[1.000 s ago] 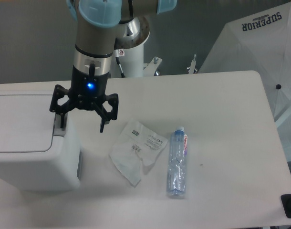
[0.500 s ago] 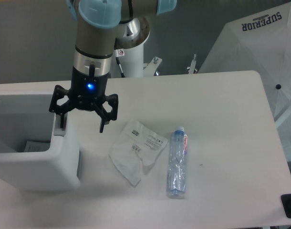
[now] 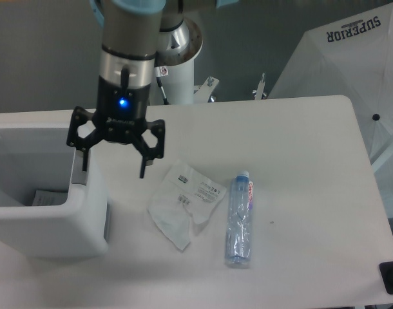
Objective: Open the trash can
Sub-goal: 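Push the lid edge with the gripper to swing the lid open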
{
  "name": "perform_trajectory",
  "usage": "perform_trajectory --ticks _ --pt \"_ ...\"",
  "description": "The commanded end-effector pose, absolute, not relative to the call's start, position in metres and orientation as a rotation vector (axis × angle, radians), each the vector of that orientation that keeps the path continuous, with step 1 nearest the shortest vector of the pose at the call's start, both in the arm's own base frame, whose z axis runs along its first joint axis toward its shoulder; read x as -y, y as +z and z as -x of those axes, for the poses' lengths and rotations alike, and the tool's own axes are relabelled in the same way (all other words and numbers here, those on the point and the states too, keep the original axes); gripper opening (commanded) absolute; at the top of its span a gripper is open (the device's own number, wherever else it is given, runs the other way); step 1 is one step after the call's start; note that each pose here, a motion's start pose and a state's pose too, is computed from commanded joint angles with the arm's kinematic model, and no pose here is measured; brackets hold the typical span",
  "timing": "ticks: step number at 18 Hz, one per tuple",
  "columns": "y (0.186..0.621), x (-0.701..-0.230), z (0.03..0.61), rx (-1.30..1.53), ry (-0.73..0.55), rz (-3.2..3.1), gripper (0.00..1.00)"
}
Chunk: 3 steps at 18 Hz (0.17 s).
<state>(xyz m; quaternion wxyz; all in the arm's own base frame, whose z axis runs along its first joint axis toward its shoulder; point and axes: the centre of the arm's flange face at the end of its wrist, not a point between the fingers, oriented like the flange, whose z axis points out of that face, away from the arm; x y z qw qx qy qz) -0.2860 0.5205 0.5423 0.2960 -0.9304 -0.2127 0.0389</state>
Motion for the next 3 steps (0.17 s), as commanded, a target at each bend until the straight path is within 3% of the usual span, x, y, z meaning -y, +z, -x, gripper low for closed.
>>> perform_trajectory --ticks 3 --pt "0.537 -0.502 0.315 0.597 0.24 2.524 1.0"
